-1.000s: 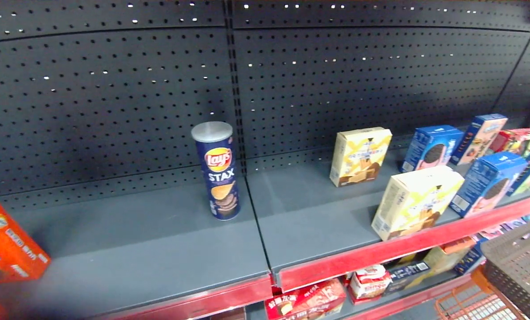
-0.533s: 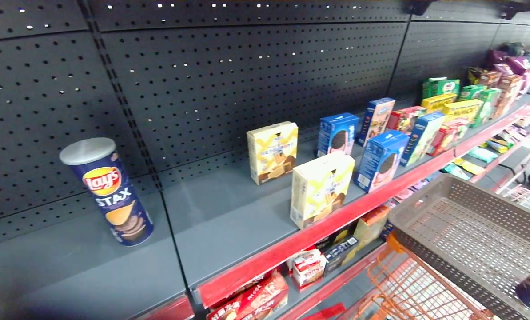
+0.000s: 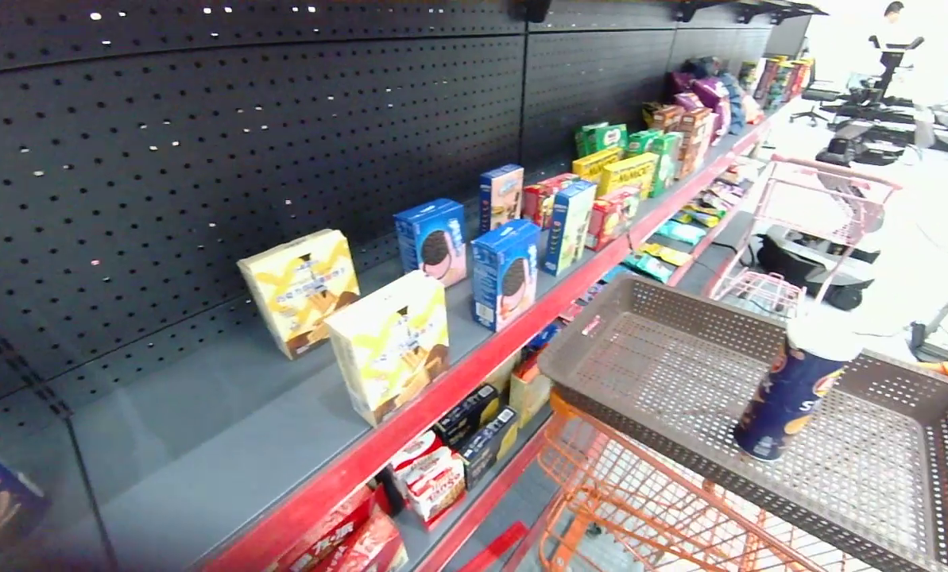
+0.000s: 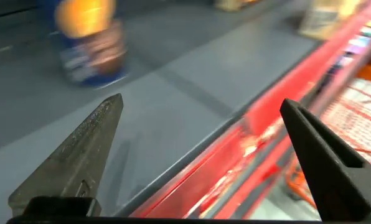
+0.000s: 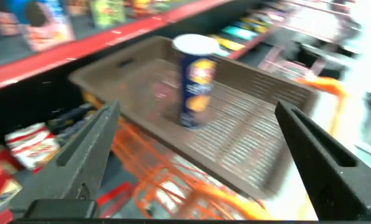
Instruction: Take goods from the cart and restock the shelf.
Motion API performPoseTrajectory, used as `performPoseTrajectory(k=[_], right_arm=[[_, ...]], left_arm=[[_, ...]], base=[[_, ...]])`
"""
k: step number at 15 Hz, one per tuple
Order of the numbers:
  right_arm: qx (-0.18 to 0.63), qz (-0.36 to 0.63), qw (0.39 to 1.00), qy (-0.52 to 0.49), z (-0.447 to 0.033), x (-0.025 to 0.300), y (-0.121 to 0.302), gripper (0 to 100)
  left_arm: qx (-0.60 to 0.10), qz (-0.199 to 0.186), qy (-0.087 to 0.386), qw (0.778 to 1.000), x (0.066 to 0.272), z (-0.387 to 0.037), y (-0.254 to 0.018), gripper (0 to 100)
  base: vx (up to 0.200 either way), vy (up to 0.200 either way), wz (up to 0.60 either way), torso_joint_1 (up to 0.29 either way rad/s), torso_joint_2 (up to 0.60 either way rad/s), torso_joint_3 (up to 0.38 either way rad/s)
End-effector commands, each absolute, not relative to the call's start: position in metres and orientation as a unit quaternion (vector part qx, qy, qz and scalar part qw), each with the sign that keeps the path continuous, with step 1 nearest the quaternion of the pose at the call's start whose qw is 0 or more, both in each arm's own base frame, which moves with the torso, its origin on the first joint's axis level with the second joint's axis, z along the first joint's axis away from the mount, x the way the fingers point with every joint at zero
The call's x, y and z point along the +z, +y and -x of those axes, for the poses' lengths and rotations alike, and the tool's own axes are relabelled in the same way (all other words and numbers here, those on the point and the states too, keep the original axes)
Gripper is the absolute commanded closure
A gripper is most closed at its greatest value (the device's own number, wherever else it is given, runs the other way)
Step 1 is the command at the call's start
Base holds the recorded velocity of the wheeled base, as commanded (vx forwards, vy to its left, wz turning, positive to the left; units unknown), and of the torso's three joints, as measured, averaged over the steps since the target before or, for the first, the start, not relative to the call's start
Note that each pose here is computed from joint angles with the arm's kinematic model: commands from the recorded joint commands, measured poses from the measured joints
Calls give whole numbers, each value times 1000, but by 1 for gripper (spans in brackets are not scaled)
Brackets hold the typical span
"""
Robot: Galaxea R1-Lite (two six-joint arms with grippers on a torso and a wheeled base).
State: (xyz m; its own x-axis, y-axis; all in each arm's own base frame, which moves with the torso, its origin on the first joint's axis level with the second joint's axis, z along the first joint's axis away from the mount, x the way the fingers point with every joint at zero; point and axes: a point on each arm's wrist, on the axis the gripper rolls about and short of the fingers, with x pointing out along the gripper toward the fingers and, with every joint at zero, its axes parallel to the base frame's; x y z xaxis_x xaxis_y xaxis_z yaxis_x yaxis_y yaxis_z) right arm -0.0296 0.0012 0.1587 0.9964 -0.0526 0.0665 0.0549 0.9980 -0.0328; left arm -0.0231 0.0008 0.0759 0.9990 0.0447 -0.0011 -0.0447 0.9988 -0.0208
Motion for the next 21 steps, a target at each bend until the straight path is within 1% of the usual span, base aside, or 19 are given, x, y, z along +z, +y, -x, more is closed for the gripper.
performPoseTrajectory(k=[1, 4, 12, 14, 15, 16, 17, 18, 21], right_arm=[[-27, 17, 999, -33, 30, 158, 1, 0], [-27, 18, 999, -33, 30, 158, 1, 0], [-33, 18, 998, -43, 34, 152, 1, 0], [-33, 17, 999, -21, 34, 145, 1, 0], [-39, 18, 999, -12, 32, 149, 2, 0], [-37, 17, 999, 6, 23, 160, 1, 0], [-40, 17, 999, 15, 19, 165, 0, 0], [-74, 27, 996, 29, 3, 172, -1, 0], [-105, 27, 992, 57, -15, 169, -4, 0]], left_arm=[[23, 11, 1, 1000, 76, 23, 1, 0], [23, 11, 1, 1000, 76, 23, 1, 0], [22, 11, 1, 1000, 76, 23, 1, 0], [23, 11, 1, 1000, 76, 23, 1, 0], [23, 11, 1, 1000, 76, 23, 1, 0], [22, 11, 1, 1000, 76, 23, 1, 0], [22, 11, 1, 1000, 76, 23, 1, 0], [23, 11, 1, 1000, 76, 23, 1, 0], [22, 11, 1, 1000, 76, 23, 1, 0]], base=[[0, 0, -600, 7, 2, 2], [0, 0, -600, 2, 4, 2], [0, 0, 0, 0, 0, 0], [0, 0, 0, 0, 0, 0], [0, 0, 0, 0, 0, 0], [0, 0, 0, 0, 0, 0], [0, 0, 0, 0, 0, 0], [0, 0, 0, 0, 0, 0], [0, 0, 0, 0, 0, 0]])
